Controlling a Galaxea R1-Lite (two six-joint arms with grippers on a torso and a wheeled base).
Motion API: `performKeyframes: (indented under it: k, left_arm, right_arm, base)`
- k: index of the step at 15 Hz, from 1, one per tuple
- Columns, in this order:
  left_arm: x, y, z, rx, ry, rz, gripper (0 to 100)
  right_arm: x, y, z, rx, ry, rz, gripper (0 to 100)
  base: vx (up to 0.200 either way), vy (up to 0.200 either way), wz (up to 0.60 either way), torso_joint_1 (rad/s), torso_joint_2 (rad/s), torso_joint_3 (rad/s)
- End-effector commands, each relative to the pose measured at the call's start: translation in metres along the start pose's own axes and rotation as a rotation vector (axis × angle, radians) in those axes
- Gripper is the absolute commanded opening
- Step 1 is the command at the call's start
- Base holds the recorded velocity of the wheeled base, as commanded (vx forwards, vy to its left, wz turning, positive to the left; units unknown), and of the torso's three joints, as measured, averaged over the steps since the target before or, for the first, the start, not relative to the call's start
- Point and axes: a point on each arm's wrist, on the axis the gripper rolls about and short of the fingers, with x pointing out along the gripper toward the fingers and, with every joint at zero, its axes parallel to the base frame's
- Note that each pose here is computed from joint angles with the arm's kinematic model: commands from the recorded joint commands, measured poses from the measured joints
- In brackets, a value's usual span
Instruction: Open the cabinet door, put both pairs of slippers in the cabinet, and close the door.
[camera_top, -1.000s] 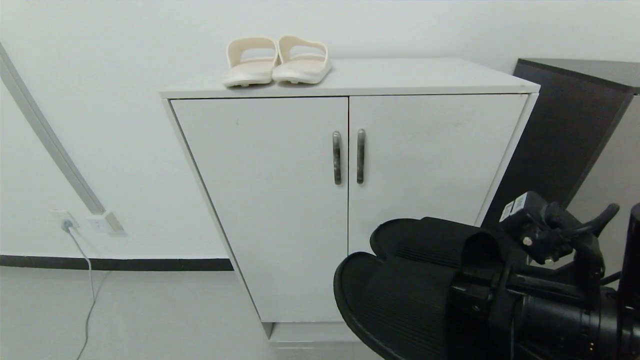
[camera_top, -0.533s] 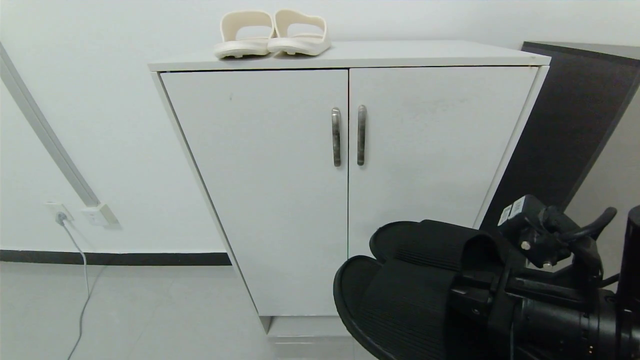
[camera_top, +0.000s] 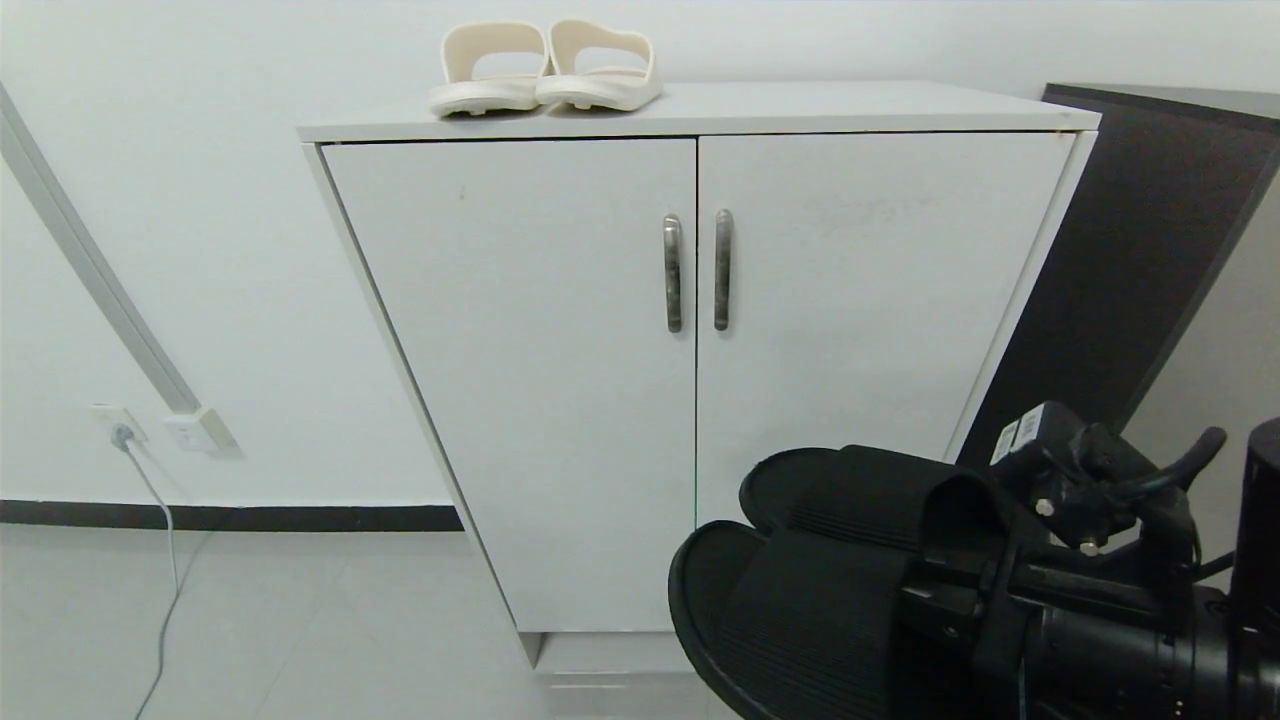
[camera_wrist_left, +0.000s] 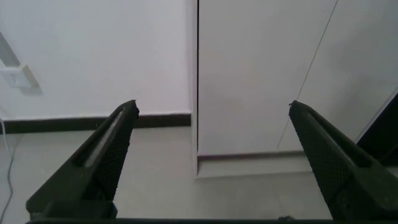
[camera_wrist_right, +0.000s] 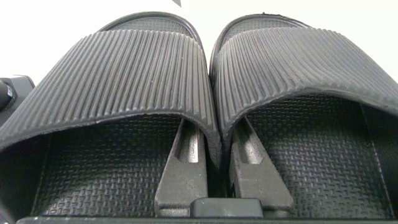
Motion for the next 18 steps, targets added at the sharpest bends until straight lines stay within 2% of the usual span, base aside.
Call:
performKeyframes:
  k: [1, 2, 4, 5, 7, 9, 12, 13, 15, 18]
  left_arm:
    - [0.013, -0.001, 0.036, -0.033, 0.068, -0.045, 100]
    - [0.027, -0.003, 0.050, -0.040, 0.119, -0.136, 100]
    - [0.047, -0.006, 0.065, -0.052, 0.158, -0.258, 100]
    - [0.065, -0.008, 0.079, -0.060, 0.171, -0.358, 100]
    - [0.089, -0.011, 0.100, -0.067, 0.164, -0.489, 100]
    - [0.112, -0.020, 0.121, -0.067, 0.176, -0.616, 100]
    - [0.140, -0.044, 0.146, -0.059, 0.189, -0.788, 100]
    - [0.146, -0.050, 0.150, -0.058, 0.193, -0.812, 100]
    - [0.168, -0.072, 0.160, -0.057, 0.219, -0.892, 100]
    - [0.194, -0.107, 0.173, -0.104, 0.249, -1.003, 100]
  right_arm:
    - [0.002, 0.000, -0.002, -0.001, 0.010, 0.001, 0]
    - [0.002, 0.000, -0.002, -0.001, 0.010, 0.001, 0]
    - [0.002, 0.000, -0.002, -0.002, 0.009, 0.001, 0]
    - [0.002, 0.000, -0.002, -0.002, 0.009, 0.001, 0]
    - [0.002, 0.000, -0.001, -0.002, 0.007, 0.001, 0]
    - [0.002, 0.000, -0.002, -0.002, 0.009, 0.001, 0]
    - [0.001, 0.000, -0.002, -0.001, 0.003, 0.001, 0]
    - [0.002, 0.000, -0.002, 0.000, 0.003, -0.001, 0]
    - [0.004, 0.000, -0.003, 0.000, 0.009, -0.001, 0]
    - [0.004, 0.000, -0.005, 0.000, 0.015, -0.001, 0]
  base:
    - [0.000, 0.000, 0.00, 0.000, 0.00, 0.000]
    - [0.000, 0.000, 0.00, 0.000, 0.00, 0.000]
    - [0.000, 0.000, 0.00, 0.000, 0.00, 0.000]
    - [0.000, 0.000, 0.00, 0.000, 0.00, 0.000]
    - [0.000, 0.000, 0.00, 0.000, 0.00, 0.000]
    - [0.000, 0.000, 0.00, 0.000, 0.00, 0.000]
    - [0.000, 0.000, 0.00, 0.000, 0.00, 0.000]
    - [0.000, 0.000, 0.00, 0.000, 0.00, 0.000]
    - [0.000, 0.000, 0.00, 0.000, 0.00, 0.000]
    - [0.000, 0.000, 0.00, 0.000, 0.00, 0.000]
